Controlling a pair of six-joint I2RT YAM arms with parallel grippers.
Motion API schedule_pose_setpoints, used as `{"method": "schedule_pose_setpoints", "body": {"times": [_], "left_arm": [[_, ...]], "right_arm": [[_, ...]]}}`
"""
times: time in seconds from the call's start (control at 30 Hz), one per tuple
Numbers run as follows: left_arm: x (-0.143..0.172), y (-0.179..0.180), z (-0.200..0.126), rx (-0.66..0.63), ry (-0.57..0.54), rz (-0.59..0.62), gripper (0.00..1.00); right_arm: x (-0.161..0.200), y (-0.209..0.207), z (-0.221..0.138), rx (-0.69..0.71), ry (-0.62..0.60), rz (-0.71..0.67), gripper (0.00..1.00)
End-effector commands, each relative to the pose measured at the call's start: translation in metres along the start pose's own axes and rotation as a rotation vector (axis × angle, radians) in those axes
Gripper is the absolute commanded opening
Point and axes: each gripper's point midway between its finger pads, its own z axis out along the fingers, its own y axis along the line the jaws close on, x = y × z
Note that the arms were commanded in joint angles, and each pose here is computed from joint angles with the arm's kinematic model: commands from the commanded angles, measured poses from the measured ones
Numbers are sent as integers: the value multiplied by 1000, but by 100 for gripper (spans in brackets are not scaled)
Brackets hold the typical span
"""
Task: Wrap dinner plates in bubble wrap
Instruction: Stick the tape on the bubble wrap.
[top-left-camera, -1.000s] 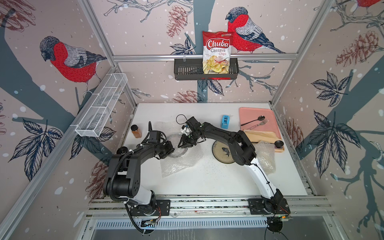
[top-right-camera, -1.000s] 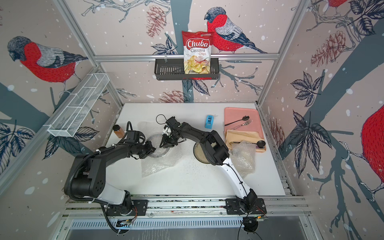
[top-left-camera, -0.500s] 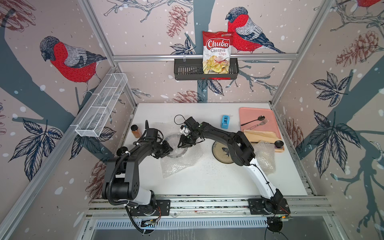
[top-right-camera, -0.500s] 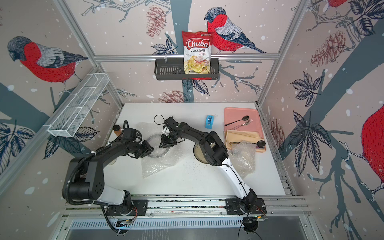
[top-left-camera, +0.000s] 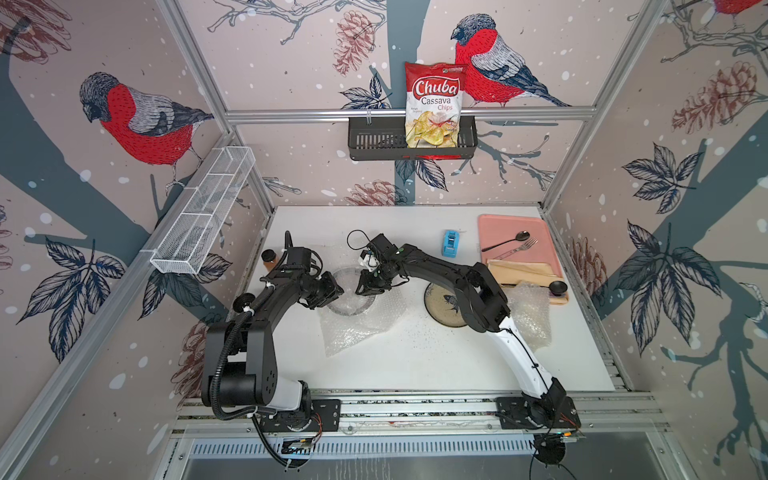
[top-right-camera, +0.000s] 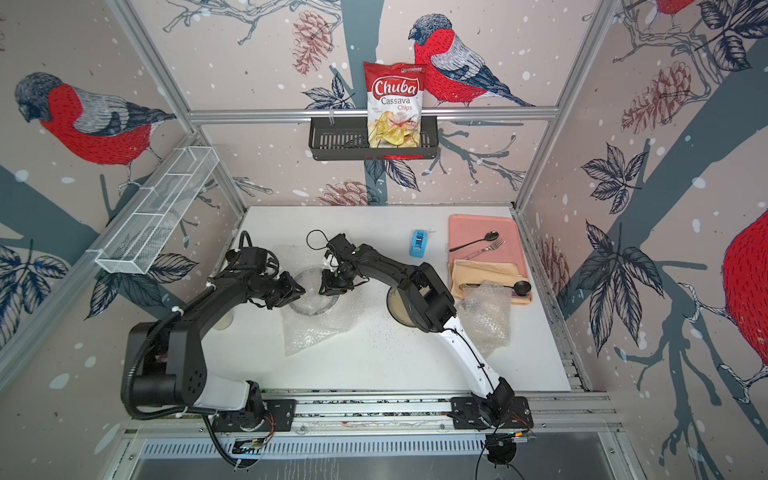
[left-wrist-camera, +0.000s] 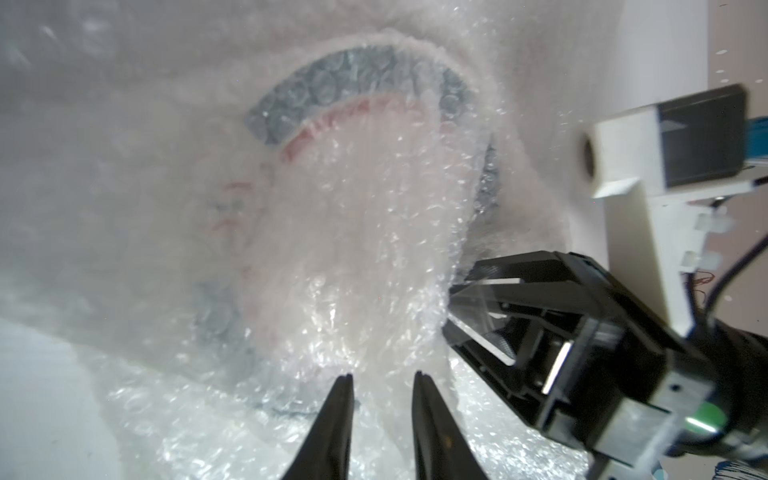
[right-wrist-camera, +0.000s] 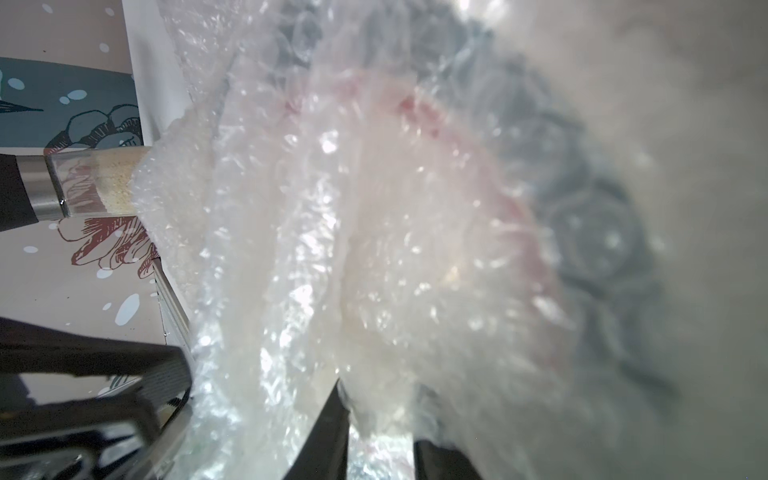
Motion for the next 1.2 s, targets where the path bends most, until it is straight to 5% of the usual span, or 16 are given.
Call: {"method": "schedule_pose_setpoints", "body": {"times": [0.0,0.13,0.3,0.57,0.7,1.17], "left_arm": [[-4,-5,-7,-15,13,44,25],[-26,-16,-25,-56,-43,109,26],[-26,-39,-13,81,3,101,30],[-19,-34,25,73,45,81,10],[-8,-19,38,13,65,91,16],[38,66,61,-212,69,-11,7]], "right_arm": [[12,-43,6,186,15,41,29],[11,-43,6,188,12,43,28],[9,-42,4,188,4,40,28],[8,-41,5,186,5,41,28],[8,-42,4,189,5,42,28],[-17,-10,-31,163,-127,-17,27]]}}
